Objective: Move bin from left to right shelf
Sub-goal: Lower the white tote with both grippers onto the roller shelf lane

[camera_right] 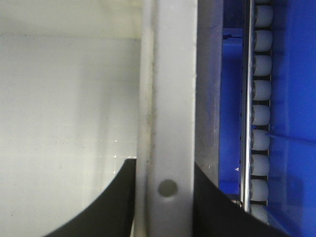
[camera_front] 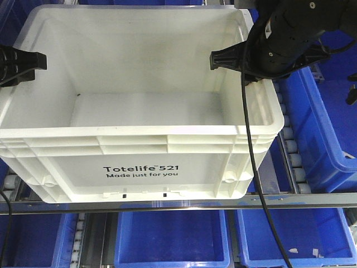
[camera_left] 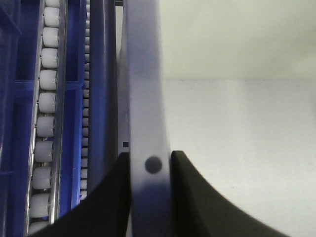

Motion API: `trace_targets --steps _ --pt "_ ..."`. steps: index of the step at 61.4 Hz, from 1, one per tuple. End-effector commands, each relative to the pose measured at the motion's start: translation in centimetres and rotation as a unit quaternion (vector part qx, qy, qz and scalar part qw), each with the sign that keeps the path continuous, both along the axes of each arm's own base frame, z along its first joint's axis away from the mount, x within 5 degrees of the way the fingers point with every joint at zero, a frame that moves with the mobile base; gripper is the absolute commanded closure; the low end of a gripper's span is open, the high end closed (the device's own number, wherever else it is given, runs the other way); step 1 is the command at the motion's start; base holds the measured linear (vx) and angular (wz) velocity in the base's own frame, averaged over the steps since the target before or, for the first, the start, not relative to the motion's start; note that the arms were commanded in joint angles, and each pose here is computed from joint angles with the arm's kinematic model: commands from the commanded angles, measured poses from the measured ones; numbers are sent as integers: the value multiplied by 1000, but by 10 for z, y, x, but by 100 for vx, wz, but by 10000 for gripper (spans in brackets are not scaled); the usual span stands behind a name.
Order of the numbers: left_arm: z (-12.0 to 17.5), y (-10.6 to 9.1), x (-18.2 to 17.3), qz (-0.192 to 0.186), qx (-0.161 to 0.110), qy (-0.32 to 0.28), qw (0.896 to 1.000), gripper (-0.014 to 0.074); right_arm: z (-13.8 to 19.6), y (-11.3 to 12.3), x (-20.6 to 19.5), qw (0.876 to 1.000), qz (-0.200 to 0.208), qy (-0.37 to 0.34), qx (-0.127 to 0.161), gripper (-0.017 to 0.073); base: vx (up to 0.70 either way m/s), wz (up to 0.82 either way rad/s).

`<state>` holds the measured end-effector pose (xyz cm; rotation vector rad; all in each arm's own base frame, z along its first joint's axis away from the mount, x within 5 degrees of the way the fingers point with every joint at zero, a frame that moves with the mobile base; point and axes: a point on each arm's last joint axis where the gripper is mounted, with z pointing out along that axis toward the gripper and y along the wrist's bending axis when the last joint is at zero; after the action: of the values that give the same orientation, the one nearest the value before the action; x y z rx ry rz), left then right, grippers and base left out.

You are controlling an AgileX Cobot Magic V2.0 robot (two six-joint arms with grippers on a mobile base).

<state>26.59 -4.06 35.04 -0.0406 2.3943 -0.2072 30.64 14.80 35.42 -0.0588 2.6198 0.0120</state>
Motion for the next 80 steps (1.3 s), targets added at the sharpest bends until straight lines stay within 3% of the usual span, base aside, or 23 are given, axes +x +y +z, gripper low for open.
trace_targets --steps 1,80 --pt "35 -1 -2 -5 -7 -105 994 502 32 -15 0 996 0 -84 -20 550 -4 2" --pt "35 -1 -2 -5 -7 -106 994 502 33 -15 2 995 1 -93 -25 550 -1 0"
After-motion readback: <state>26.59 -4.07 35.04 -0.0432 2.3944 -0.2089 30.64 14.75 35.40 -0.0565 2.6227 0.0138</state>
